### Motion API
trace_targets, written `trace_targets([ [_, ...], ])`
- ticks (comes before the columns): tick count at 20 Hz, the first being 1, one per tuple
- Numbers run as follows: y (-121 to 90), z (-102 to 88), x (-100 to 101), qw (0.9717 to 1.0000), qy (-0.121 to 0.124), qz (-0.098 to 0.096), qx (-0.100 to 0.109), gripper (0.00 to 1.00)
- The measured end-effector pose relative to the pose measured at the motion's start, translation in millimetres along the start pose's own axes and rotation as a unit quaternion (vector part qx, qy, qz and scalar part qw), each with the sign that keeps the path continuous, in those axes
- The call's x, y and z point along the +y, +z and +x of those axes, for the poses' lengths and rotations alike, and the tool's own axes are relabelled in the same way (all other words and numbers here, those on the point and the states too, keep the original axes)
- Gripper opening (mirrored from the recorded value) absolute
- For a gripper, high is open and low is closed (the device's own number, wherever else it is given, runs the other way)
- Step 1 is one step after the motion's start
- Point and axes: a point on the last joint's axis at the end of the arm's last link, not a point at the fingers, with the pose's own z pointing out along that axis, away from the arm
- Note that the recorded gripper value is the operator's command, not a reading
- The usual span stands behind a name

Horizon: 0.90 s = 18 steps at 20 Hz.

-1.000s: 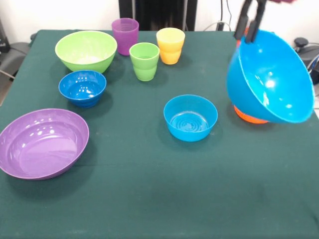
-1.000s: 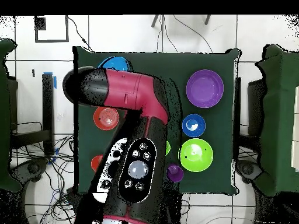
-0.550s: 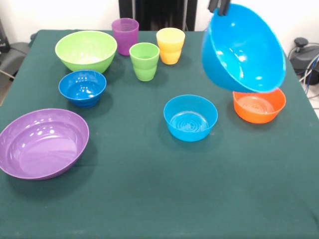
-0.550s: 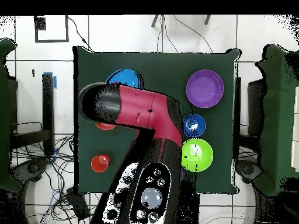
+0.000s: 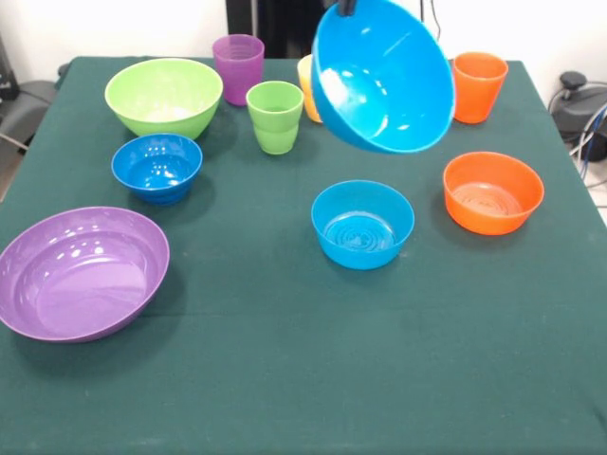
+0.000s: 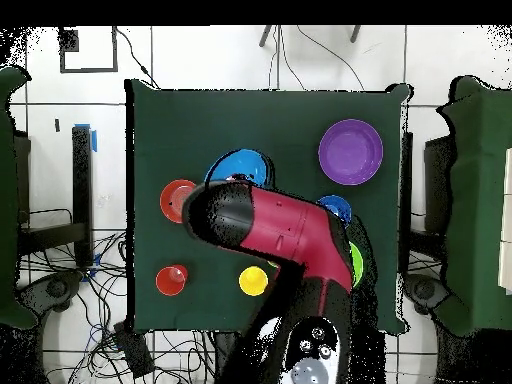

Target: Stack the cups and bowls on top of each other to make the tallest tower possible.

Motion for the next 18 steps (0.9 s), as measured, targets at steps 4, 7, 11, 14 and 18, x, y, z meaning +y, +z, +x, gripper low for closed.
trace_targets([
  [4,11,-4.1,-7,1.0000,0.001,-0.004,-0.006,0.00],
  [7,16,-6.1,-8,0.9999,-0.001,-0.007,-0.011,0.00],
  [11,18,-4.0,-3,0.9999,-0.007,-0.011,-0.009,0.00],
  [14,19,-0.5,3,0.9998,-0.012,-0.015,-0.007,0.00],
  [18,19,3.6,9,0.9997,-0.017,-0.019,-0.004,0.00],
])
